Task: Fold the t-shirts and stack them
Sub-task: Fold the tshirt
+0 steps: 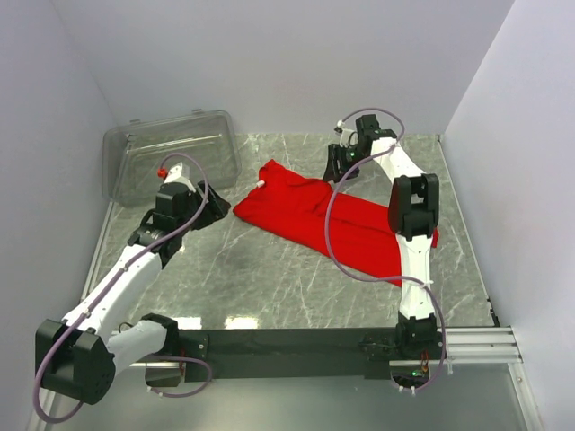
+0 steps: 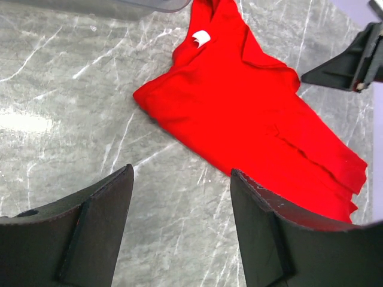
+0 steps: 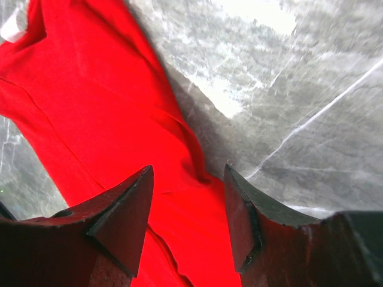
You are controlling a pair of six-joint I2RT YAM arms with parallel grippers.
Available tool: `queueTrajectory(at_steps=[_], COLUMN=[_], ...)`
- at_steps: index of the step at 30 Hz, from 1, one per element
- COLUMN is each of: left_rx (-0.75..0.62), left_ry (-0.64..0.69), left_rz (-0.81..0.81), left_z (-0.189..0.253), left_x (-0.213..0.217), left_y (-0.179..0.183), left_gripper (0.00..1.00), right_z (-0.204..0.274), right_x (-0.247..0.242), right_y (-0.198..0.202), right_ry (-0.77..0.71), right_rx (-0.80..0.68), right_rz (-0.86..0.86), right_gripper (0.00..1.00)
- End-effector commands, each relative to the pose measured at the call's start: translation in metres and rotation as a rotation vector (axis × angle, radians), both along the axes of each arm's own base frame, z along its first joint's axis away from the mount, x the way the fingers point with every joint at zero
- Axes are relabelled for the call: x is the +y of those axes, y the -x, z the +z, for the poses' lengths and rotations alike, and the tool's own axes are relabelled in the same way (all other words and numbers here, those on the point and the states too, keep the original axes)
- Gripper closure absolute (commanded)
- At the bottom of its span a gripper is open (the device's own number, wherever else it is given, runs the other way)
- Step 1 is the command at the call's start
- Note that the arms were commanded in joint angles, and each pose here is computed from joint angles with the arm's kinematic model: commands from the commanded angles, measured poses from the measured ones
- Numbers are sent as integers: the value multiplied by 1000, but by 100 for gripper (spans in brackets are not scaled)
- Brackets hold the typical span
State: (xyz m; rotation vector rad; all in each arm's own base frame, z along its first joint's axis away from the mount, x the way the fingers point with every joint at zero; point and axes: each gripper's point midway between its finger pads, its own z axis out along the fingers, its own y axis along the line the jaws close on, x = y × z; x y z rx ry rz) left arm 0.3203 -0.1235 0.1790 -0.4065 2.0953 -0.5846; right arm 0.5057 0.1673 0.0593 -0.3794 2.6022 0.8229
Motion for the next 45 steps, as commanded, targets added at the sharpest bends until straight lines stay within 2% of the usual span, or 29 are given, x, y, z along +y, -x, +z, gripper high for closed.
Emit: queueTrajectory(at_steps=[1, 7, 14, 18, 20, 22, 32, 45], left_rx=[-7, -9, -14, -12, -12, -13, -14, -10], left_ry=[30, 32, 28, 29, 29, 29, 36, 40], left_rz=[17, 17, 14, 15, 15, 15, -3, -19], left_z=[5, 4, 6, 4, 4, 5, 2, -1], left_x=[1, 0, -1, -1, 0, 0, -6, -9], left_y=[4, 1, -2, -1, -1, -1, -7, -10], left_gripper=[29, 30, 29, 30, 30, 30, 30, 30], right_z=[-4, -13, -15, -11, -10, -3, 44, 44], right_x=[4, 7, 11, 17, 17, 18, 26, 49], right_y=[2, 13, 15, 11, 12, 7, 21, 51], right_ry=[-19, -23, -27, -60, -65, -63, 25, 348], right_rx=[10, 37, 38, 39, 48, 2, -239, -522], right_rz=[0, 28, 39, 38, 37, 39, 161, 408], right_gripper=[43, 46, 55, 65, 75, 79, 83, 82])
